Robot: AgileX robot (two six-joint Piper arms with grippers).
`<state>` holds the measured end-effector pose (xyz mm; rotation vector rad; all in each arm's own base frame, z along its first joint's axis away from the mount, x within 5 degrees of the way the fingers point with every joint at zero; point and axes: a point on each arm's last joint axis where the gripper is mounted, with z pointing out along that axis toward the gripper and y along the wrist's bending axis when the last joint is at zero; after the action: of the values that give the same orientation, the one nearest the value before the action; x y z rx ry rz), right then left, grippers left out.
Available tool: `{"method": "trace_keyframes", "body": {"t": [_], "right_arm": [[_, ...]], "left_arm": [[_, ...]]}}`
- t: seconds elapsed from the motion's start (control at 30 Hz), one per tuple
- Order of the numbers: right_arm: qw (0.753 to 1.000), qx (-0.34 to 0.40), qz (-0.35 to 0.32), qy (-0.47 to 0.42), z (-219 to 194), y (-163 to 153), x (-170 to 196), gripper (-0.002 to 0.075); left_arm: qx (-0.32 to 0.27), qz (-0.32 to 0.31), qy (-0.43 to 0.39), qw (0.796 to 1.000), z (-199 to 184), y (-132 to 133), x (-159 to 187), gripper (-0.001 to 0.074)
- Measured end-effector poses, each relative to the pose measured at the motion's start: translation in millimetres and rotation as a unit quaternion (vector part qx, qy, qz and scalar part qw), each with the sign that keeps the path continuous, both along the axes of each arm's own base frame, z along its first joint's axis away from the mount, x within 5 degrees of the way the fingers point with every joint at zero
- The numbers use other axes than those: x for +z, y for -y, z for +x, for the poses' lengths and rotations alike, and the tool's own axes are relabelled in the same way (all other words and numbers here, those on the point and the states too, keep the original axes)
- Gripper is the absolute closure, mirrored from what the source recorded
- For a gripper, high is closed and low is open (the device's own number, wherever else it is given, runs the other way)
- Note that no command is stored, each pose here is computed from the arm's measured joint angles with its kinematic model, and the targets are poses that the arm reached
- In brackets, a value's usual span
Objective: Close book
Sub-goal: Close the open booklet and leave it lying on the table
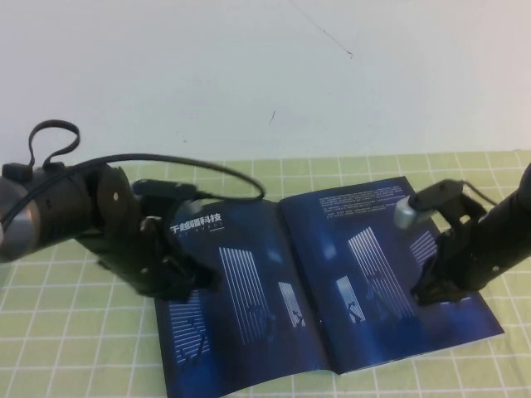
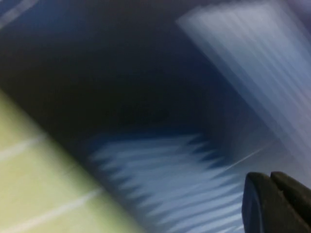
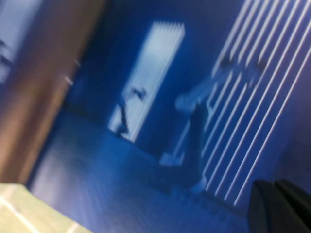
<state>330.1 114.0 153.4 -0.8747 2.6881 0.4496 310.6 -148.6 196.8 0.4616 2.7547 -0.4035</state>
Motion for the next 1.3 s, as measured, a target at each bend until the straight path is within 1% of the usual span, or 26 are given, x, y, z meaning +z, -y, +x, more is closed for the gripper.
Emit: {"method": "trace_keyframes", "body": {"t": [0.03, 0.1, 0.2, 0.27, 0.43, 0.7, 0.8, 1.1, 1.2, 1.3], "right_arm": [[1.0, -0.001, -0.004, -0.01, 0, 0, -7, 0.0729], [1.0, -0.004, -0.009, -0.024, 1, 0, -17, 0.0729], [0.999, -0.003, -0.016, -0.035, 2, 1, -26, 0.0729], [0.999, -0.002, -0.017, -0.033, 2, 1, -25, 0.0729], [0.999, -0.001, -0.019, -0.032, 3, 1, -25, 0.0729], [0.999, -0.011, -0.02, -0.03, 4, 2, -25, 0.0729], [0.999, -0.013, -0.02, -0.03, 4, 2, -25, 0.0729], [0.999, -0.016, -0.017, -0.03, 5, 1, -25, 0.0729], [0.999, -0.02, -0.014, -0.03, 5, 1, -25, 0.0729], [0.999, -0.021, -0.014, -0.025, 5, 1, -23, 0.0729]], "left_arm": [[0.005, 0.035, -0.001, 0.999, 0, -7, -2, 0.0737], [0.042, 0.091, -0.008, 0.995, 1, -19, -4, 0.0737], [0.066, 0.148, -0.001, 0.987, 3, -31, -5, 0.0737], [0.081, 0.156, 0.003, 0.984, 4, -34, -4, 0.0737], [0.096, 0.161, -0.001, 0.982, 5, -35, -7, 0.0737], [0.096, 0.163, -0.047, 0.981, 7, -30, -35, 0.0737], [0.086, 0.139, -0.063, 0.984, 6, -25, -39, 0.0737], [0.053, 0.02, -0.081, 0.995, 3, -2, -37, 0.0737], [0.046, -0.05, -0.088, 0.994, 3, 10, -33, 0.0737], [0.013, -0.147, -0.077, 0.986, 3, 26, -24, 0.0737]]}}
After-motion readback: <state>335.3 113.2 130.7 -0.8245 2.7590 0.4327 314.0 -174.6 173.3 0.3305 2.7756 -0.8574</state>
